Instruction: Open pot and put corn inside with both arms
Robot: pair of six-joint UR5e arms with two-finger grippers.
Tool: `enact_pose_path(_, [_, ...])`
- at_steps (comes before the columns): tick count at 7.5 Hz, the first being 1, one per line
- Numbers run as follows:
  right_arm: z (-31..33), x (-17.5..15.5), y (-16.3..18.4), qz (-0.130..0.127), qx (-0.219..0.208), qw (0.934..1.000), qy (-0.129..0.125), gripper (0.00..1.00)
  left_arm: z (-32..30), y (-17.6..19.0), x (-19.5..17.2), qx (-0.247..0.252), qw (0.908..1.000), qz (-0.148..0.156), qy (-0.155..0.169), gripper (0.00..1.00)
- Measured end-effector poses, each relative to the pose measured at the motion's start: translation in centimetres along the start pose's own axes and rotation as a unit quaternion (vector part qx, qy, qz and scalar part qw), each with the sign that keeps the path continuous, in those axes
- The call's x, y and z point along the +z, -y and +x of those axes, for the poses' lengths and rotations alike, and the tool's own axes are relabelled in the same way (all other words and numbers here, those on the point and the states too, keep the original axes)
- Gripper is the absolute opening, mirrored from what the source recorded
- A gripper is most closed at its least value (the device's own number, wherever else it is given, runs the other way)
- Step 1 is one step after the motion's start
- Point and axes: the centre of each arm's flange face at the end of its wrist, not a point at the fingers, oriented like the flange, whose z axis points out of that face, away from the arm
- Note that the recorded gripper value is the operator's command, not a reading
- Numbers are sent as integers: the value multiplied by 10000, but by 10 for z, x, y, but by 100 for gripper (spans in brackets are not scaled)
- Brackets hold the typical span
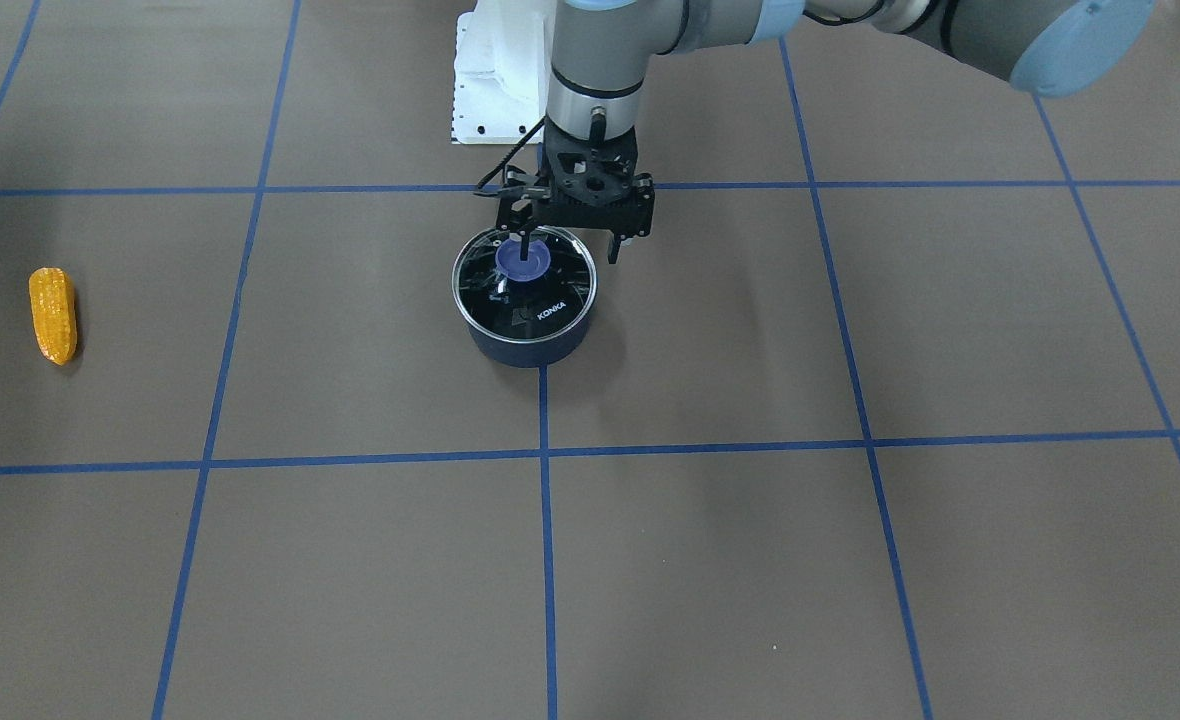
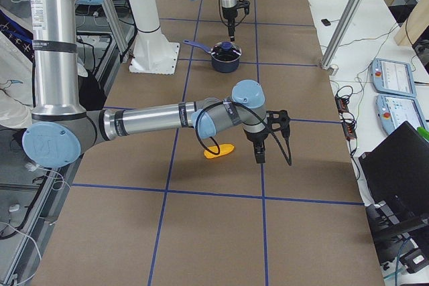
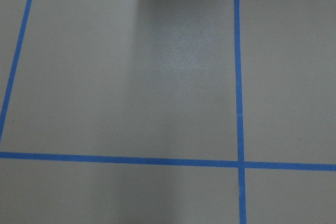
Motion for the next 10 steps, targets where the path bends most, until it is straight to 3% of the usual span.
enact_pose_path(5, [5, 5, -3, -56, 39, 10000, -23, 100, 16, -38, 35, 212, 9994, -174, 194, 97])
enact_pose_path(10, [6, 6, -4, -70, 40, 10000, -28, 100, 19, -44, 40, 253, 9993, -175, 190, 92])
